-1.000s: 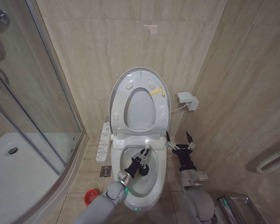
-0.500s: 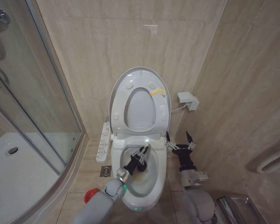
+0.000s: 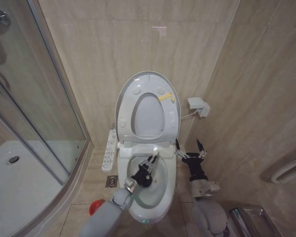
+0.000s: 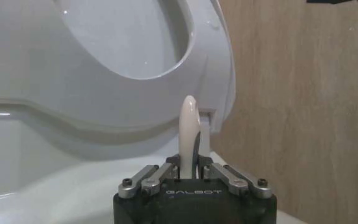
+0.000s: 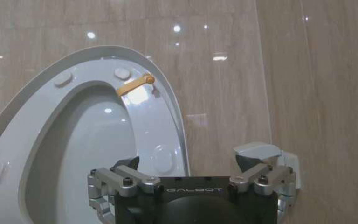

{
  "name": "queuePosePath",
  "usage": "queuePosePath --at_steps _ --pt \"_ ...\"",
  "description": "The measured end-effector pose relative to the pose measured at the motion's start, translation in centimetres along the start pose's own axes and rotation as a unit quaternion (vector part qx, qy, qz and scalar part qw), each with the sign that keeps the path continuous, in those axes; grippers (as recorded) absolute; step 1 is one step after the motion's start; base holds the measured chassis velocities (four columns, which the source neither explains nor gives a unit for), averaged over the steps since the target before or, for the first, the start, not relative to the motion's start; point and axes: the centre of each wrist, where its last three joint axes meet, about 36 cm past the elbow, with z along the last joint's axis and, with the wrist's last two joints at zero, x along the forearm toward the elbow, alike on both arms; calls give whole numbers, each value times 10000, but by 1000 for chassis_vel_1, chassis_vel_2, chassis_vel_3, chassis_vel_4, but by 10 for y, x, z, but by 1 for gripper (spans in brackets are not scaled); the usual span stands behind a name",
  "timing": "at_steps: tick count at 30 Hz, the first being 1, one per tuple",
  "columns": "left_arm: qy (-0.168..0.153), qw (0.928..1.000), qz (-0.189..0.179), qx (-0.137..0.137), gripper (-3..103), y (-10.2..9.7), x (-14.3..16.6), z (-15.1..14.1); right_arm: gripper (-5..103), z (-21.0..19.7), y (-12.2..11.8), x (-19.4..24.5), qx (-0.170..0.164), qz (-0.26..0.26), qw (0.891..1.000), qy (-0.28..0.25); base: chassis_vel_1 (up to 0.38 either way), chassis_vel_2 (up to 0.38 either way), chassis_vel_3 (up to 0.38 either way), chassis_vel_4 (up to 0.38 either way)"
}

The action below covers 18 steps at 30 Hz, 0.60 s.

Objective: Open the toilet lid, clean the toilet bowl with a toilet brush, close the toilet lid, and flush.

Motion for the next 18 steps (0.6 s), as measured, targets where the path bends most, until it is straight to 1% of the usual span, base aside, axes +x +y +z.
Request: queuePosePath --at_steps 2,3,7,8,10,12,15,16,17,18 --pt "-50 10000 37 8 18 -3 -3 -3 100 0 0 0 0 0 10000 0 0 0 0 0" --pt "-118 9999 73 32 18 -8 -7 -6 100 0 0 0 0 0 10000 0 0 0 0 0" --pt "-367 9988 286 173 18 -38 -26 -20 100 0 0 0 0 0 10000 0 0 0 0 0" --pt "-367 9988 286 173 18 -38 -26 -20 100 0 0 0 0 0 10000 0 0 0 0 0" --pt "-533 9975 390 270 18 -54 -36 -30 100 0 0 0 0 0 10000 0 0 0 0 0" --pt "-650 9963 452 334 18 -63 -43 -37 100 0 0 0 0 0 10000 0 0 0 0 0" --pt "-656 9961 465 375 18 -65 -43 -37 100 0 0 0 0 0 10000 0 0 0 0 0" --pt "-614 9964 460 369 18 -63 -41 -34 100 0 0 0 0 0 10000 0 0 0 0 0" --pt "-541 9970 437 342 18 -59 -37 -29 100 0 0 0 0 0 10000 0 0 0 0 0" --pt "-435 9979 379 288 18 -49 -31 -21 100 0 0 0 0 0 10000 0 0 0 0 0"
